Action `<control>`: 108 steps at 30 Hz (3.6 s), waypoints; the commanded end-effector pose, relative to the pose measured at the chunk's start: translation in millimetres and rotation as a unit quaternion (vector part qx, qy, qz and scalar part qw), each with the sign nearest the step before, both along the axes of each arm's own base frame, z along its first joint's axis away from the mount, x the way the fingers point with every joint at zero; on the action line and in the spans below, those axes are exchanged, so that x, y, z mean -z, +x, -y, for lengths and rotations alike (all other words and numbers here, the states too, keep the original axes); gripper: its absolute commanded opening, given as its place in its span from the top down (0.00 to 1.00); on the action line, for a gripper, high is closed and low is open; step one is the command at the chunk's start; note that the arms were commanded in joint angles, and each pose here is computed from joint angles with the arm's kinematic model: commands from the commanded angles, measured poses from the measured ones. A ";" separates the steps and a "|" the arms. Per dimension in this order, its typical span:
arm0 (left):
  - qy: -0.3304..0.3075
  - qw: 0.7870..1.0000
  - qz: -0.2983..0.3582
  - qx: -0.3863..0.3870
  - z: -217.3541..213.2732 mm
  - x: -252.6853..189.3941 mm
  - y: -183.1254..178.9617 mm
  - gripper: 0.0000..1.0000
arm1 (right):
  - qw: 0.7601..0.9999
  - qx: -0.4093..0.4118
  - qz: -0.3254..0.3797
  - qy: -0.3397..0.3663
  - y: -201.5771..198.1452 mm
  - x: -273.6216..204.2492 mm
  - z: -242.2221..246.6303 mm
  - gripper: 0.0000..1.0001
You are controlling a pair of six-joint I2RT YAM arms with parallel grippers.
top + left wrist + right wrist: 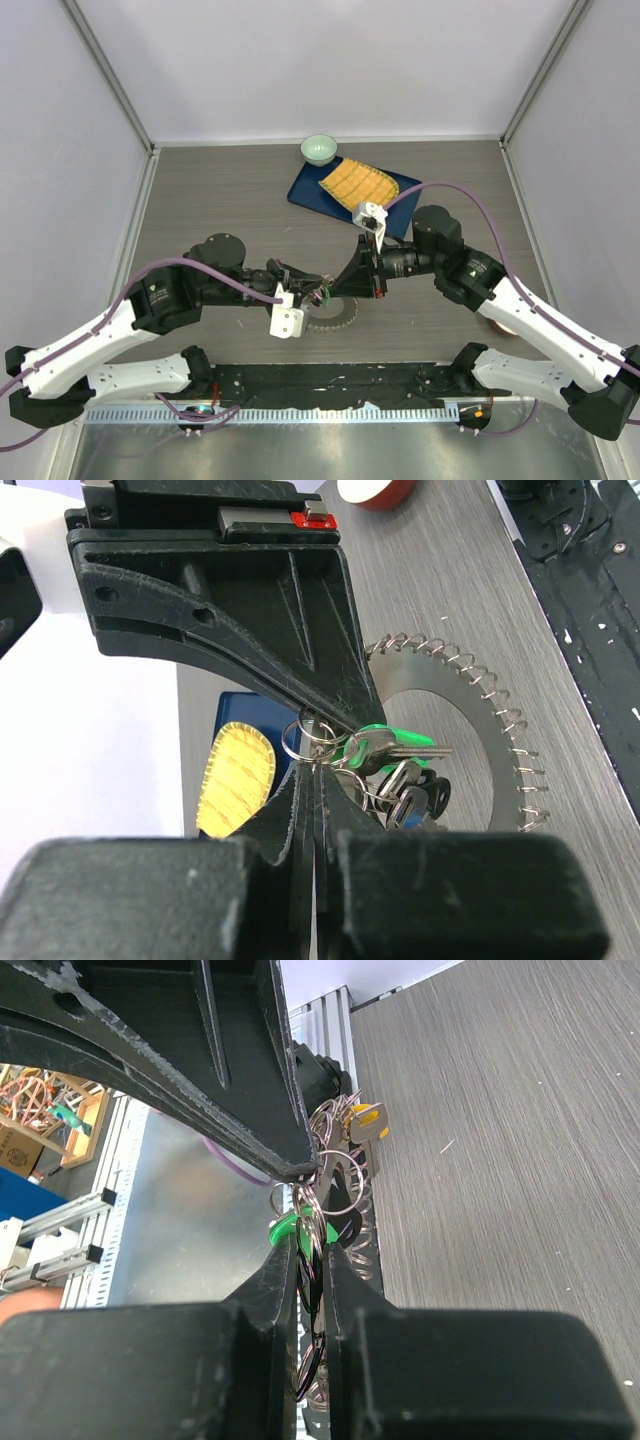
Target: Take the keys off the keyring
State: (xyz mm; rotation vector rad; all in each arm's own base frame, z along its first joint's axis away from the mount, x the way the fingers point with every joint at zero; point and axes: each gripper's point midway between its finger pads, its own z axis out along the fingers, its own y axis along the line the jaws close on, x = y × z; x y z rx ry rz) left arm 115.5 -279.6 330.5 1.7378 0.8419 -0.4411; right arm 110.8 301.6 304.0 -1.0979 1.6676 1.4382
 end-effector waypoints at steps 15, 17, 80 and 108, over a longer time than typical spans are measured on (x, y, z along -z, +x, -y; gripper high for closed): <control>0.005 0.999 0.012 -0.039 3.2 8.6 18.4 0.69 | 0.997 -0.036 0.031 0.064 -11.4 -35.4 -3.8 0.99; 0.006 0.999 0.016 -0.040 3.0 7.9 19.4 0.68 | 0.997 -0.037 0.032 0.066 -12.0 -37.4 -3.5 0.99; -0.066 0.985 -0.086 -0.135 -6.3 1.4 27.0 1.00 | 0.992 0.088 0.067 0.067 21.9 -25.4 6.3 0.99; -0.093 0.981 -0.095 -0.139 -24.0 -30.3 17.2 1.00 | 0.985 0.065 -0.006 0.159 17.7 -40.8 -10.1 0.78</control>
